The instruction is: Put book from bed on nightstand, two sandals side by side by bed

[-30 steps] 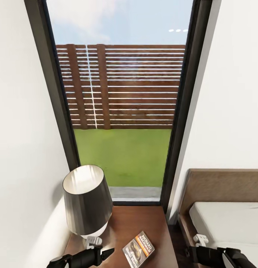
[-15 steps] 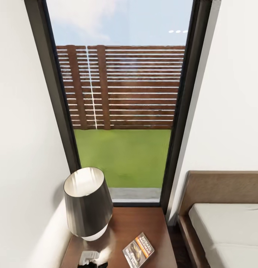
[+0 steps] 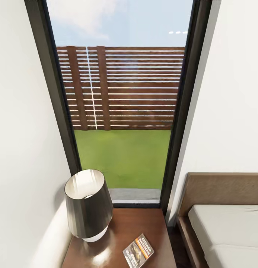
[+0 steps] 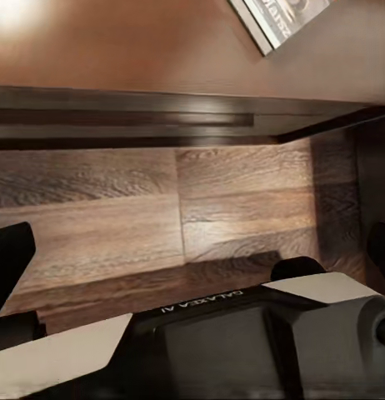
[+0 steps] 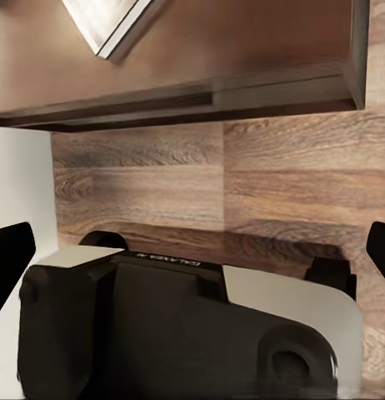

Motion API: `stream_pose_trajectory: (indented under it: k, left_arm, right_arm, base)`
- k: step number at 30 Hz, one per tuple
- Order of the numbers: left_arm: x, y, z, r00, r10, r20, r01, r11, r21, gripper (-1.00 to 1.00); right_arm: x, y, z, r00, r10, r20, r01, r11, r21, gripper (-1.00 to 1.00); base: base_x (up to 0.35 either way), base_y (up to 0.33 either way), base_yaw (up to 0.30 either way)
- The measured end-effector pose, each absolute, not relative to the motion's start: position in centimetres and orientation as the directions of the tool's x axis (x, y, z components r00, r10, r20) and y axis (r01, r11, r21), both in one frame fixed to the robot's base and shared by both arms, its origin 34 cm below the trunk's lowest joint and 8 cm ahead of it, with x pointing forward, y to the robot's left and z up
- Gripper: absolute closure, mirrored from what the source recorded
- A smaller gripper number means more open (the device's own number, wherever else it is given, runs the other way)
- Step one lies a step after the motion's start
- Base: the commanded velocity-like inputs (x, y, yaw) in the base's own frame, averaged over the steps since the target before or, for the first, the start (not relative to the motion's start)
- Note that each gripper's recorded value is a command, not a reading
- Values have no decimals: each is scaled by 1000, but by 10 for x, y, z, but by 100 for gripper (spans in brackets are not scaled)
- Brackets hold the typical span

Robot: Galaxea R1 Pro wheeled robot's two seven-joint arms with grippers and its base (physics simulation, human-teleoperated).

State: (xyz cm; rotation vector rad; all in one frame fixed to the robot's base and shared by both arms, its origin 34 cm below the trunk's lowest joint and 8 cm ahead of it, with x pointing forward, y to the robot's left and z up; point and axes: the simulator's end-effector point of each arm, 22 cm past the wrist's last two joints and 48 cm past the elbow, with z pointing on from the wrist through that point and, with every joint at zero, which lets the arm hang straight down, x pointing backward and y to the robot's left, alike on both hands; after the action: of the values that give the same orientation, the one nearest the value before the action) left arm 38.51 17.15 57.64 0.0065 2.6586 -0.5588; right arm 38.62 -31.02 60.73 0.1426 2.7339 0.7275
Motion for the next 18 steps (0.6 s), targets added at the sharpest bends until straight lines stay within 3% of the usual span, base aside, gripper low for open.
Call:
stream_pose_trajectory:
  k: [10,18]
  left_arm:
    - [296,194,563,-950,-76,-303,42,931,-364,-100]
    - [291,202,562,-949,-84,-304,30,935,-354,-100]
  right_arm:
    - [353,-310,607,-960,180,-216,50,865,499,-100]
    - [340,-310,604,-963,180,-200,58,865,498,-100]
  base:
    - [0,0,0]
    - [0,0,0]
